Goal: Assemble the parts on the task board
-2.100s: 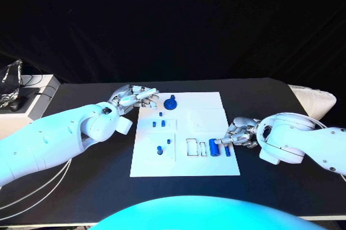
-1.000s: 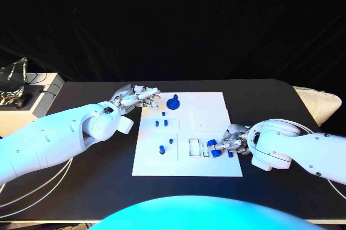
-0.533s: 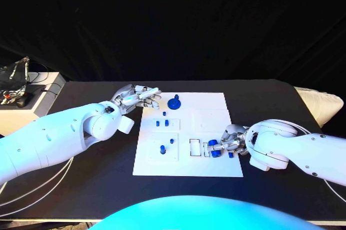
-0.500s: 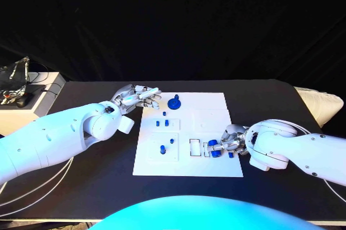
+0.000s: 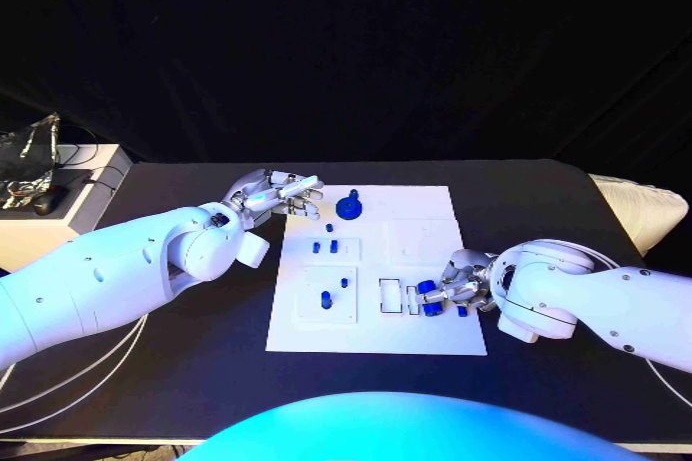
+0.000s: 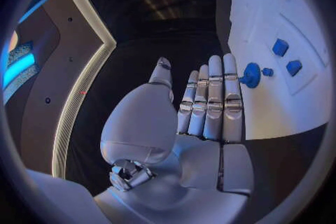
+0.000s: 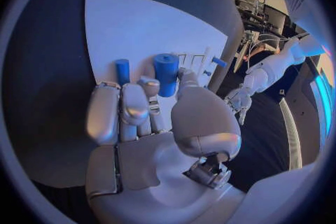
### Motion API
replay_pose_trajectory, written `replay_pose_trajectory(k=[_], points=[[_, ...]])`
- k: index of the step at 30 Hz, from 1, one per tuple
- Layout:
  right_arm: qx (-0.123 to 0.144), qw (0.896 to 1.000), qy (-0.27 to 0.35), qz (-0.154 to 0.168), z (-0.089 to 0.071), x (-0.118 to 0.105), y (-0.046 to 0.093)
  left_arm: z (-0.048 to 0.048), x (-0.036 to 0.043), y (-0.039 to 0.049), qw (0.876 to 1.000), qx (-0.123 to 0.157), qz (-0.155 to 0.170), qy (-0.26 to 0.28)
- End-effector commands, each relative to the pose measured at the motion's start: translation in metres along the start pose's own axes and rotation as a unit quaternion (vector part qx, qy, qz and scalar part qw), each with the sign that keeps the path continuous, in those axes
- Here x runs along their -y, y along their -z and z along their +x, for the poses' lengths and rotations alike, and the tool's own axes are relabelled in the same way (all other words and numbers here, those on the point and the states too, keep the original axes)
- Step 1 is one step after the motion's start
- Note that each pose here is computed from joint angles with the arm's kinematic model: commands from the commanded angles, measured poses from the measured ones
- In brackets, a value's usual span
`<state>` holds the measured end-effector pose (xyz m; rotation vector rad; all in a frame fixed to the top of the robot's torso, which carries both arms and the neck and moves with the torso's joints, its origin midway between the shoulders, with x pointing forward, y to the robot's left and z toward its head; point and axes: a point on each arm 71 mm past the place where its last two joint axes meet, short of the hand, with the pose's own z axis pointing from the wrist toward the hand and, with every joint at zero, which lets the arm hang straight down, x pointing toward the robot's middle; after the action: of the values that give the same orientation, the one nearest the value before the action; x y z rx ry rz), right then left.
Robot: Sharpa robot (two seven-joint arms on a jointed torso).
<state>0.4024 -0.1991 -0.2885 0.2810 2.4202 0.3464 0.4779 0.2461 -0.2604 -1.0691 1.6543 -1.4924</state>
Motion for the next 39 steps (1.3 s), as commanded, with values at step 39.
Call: replay_pose_trajectory(k=[39], points=[[-0.026, 0.999, -0.017, -0.04, -0.012, -0.048, 0.012, 0.0042, 0.0004, -0.0009, 1.0, -0.013, 0.0, 0.012]])
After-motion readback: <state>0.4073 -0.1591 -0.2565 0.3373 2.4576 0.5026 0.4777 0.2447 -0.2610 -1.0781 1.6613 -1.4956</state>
